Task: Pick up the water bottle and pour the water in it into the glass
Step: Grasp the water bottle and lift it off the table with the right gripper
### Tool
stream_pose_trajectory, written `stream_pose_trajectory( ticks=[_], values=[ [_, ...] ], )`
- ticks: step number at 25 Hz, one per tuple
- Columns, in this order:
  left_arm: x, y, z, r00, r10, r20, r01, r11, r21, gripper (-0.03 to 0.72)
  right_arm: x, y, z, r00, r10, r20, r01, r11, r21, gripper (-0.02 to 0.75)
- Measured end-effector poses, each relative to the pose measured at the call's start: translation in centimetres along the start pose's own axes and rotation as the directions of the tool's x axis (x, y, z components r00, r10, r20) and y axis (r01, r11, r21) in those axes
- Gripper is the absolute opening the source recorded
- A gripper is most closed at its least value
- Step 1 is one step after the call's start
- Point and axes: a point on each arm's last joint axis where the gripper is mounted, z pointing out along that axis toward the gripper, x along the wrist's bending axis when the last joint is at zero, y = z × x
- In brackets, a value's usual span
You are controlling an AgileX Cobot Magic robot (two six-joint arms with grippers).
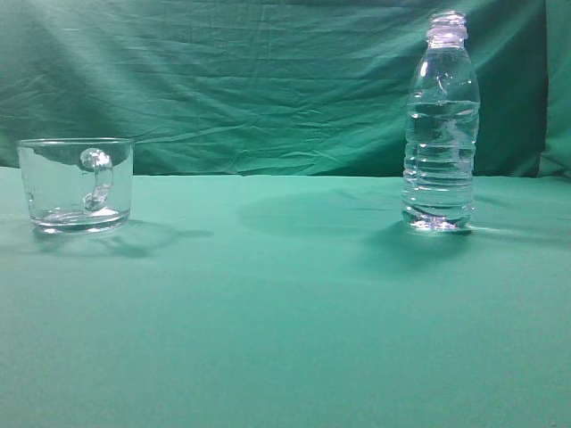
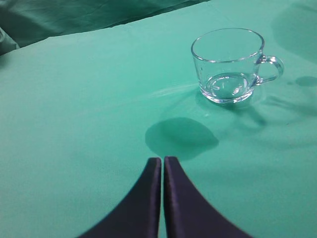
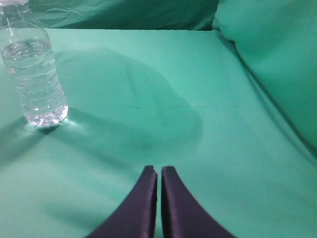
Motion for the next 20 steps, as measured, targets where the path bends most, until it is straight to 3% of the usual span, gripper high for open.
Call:
stream_pose_trajectory(
  ticks=[20],
  values=[
    [0.00,0.00,0.00,1.000,0.000,0.000,0.000,1.000,0.000,0.000,0.00,0.00,0.00,1.000,0.000,0.000,0.000,1.000,0.000,0.000]
  ],
)
